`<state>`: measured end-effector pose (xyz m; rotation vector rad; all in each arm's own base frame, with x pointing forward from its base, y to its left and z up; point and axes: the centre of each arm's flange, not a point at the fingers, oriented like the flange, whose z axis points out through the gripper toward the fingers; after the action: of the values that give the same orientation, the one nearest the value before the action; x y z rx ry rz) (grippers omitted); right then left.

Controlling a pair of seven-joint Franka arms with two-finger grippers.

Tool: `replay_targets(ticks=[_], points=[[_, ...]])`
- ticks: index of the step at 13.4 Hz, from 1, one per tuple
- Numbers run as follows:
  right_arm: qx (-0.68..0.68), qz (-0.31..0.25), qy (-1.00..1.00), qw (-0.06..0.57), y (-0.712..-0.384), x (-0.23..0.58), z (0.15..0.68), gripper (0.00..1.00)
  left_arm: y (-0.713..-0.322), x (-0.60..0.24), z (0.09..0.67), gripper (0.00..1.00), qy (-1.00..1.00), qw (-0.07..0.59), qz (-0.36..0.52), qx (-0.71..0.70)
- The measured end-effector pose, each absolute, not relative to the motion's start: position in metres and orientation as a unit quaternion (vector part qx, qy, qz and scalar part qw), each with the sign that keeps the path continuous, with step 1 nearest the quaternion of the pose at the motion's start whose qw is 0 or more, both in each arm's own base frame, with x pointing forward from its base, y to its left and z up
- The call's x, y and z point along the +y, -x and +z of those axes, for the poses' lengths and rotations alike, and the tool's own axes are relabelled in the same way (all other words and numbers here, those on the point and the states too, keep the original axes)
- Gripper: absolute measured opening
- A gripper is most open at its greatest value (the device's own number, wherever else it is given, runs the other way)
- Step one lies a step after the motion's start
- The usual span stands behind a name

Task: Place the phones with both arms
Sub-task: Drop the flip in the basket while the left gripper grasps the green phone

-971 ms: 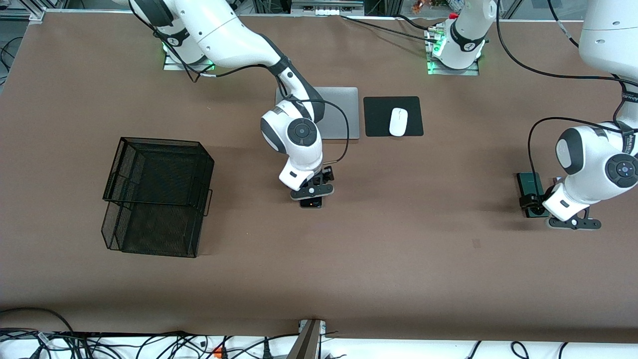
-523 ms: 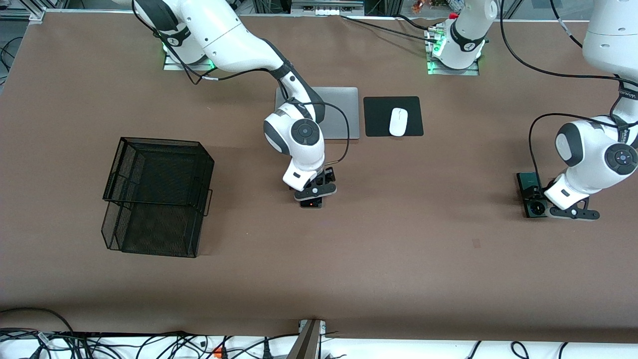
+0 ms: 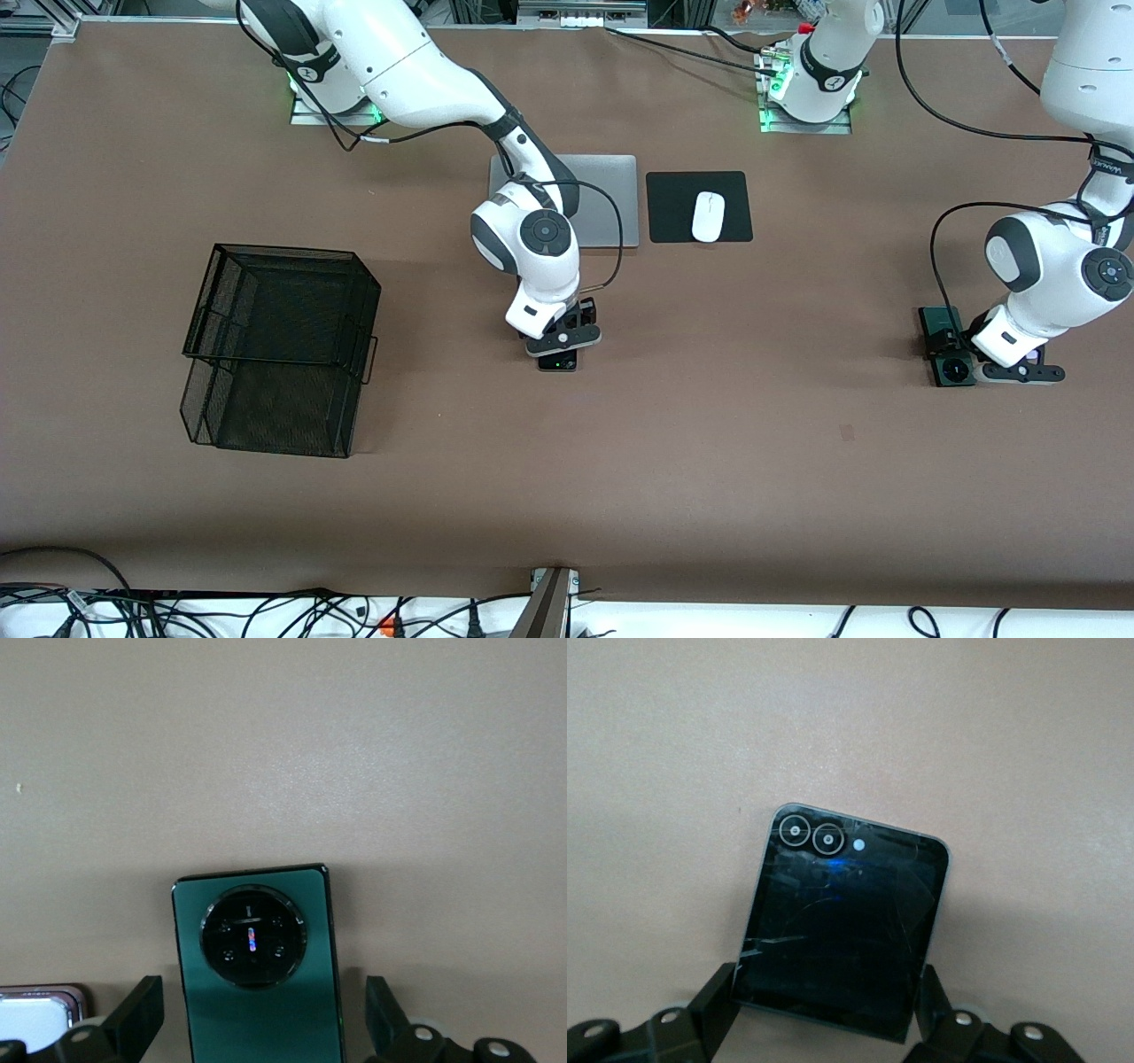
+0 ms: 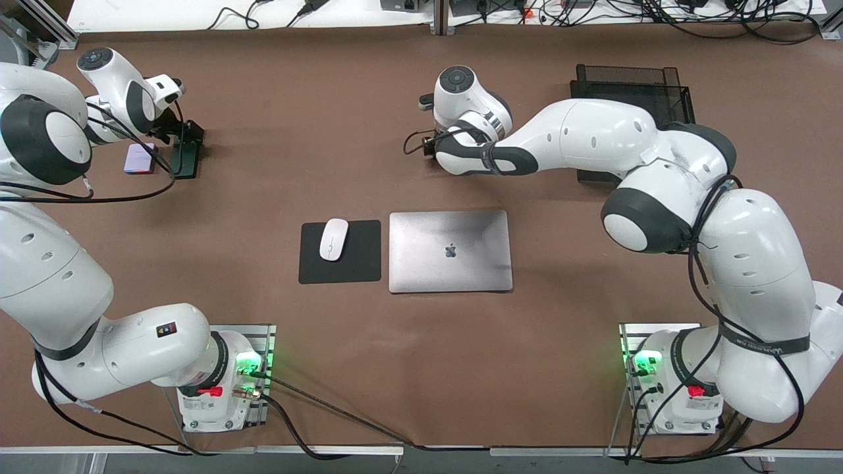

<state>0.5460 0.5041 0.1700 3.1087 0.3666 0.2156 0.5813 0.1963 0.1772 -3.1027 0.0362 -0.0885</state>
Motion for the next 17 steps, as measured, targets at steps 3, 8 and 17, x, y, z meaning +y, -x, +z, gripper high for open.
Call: replay_targets(ticks=[3,8,17], points=[[0.105,0.083,-0.991,0.018,-0.569,0.487,0.193,0.84,-0.577,0.206,0.172,1.0,1.0,0.016,-0.026,0.0],[0.08,0.082,-0.991,0.071,-0.63,0.384,0.352,0.84,-0.573,0.209,0.163,1.0,0.999,0.003,-0.023,-0.024],[0.075,-0.019,-0.996,0.054,-0.571,0.07,0.411,0.84,-0.574,0.21,0.164,0.8,0.999,-0.001,-0.031,-0.037]])
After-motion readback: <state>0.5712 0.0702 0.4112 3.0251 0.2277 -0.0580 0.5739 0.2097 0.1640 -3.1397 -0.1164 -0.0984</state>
